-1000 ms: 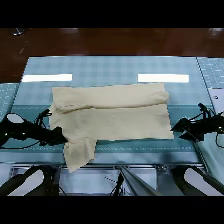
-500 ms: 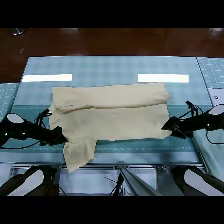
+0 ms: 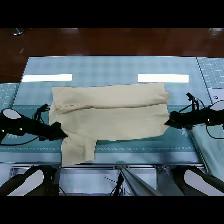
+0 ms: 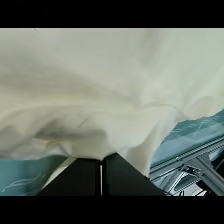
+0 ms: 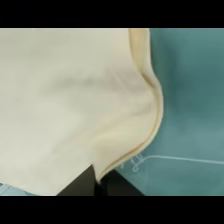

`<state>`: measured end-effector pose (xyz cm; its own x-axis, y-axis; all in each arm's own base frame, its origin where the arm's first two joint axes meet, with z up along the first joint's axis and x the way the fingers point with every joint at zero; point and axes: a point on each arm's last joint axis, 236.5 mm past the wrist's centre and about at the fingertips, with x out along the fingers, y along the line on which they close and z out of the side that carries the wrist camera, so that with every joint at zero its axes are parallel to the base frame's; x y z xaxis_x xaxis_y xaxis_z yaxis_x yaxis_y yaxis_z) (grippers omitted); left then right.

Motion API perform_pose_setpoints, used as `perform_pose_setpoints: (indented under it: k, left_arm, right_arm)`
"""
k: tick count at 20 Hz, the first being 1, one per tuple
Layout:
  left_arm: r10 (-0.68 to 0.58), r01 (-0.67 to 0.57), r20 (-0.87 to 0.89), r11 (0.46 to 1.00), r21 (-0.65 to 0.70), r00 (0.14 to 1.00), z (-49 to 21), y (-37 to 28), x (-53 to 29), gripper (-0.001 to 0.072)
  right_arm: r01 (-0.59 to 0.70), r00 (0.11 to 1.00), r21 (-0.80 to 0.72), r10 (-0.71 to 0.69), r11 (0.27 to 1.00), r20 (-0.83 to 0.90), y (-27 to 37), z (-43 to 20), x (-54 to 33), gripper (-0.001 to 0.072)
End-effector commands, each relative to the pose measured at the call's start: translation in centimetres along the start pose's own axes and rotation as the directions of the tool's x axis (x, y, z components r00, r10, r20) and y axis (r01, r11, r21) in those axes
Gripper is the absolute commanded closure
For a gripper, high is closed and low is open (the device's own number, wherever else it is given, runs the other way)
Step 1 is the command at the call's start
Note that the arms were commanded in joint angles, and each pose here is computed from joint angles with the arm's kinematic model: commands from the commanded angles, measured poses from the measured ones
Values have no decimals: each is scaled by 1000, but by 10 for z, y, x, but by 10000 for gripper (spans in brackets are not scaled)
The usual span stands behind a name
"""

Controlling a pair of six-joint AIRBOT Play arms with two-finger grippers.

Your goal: Fold the shirts.

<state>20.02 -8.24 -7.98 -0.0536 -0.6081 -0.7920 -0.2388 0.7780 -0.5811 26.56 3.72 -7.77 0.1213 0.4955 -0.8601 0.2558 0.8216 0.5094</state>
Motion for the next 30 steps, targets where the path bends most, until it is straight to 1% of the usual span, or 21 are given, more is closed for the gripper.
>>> perform_pose_setpoints:
  k: [1, 2, 5, 9, 12, 17, 19, 24, 25, 26, 27, 28, 30]
  left_arm:
    - [-43, 35, 96, 996, 77, 994, 36, -29, -32, 689]
    - [-42, 31, 112, 995, 100, 993, 47, -35, -41, 688]
    - [-56, 39, 143, 993, 114, 988, 82, -46, -63, 688]
    - [-114, 96, 137, 987, 132, 984, 137, -67, -64, 688]
    - [-115, 100, 155, 990, 101, 981, 179, -70, -70, 688]
    - [-123, 100, 175, 986, 136, 977, 235, -79, -82, 688]
    - [-123, 102, 178, 987, 125, 976, 252, -76, -79, 688]
    - [-123, 112, 133, 990, 87, 983, 263, -59, -57, 688]
    - [-123, 114, 121, 990, 80, 985, 262, -56, -53, 682]
    - [-124, 117, 106, 990, 76, 987, 260, -55, -50, 497]
    - [-120, 114, 75, 991, 77, 990, 254, -54, -48, 18]
    - [-89, 86, 42, 993, 79, 995, 245, -46, -52, 2]
    - [73, -72, -21, 997, 34, 997, 224, -4, -78, 3]
  right_arm:
    - [-9, 997, -58, 13, 998, 72, 17, 37, -26, 690]
    - [-15, 995, -70, 21, 997, 96, 22, 51, -33, 689]
    - [-67, 985, -98, 81, 993, 152, 46, 96, -50, 689]
    - [-106, 981, -146, 127, 984, 145, 74, 140, -39, 689]
    - [-116, 981, -100, 130, 988, 145, 74, 169, -28, 689]
    - [-137, 981, -83, 147, 987, 127, 73, 193, -13, 689]
    - [-155, 980, -72, 162, 985, 118, 75, 197, -3, 689]
    - [-188, 972, -40, 192, 981, 136, 73, 208, 11, 689]
    - [-191, 972, -36, 194, 981, 136, 72, 209, 14, 666]
    - [-193, 970, -31, 195, 981, 144, 71, 212, 15, 411]
    - [-190, 969, -33, 193, 981, 156, 71, 214, 13, 143]
    - [-189, 968, -35, 192, 981, 160, 68, 217, 8, 84]
    - [-182, 972, -38, 185, 983, 145, 53, 218, -17, 84]
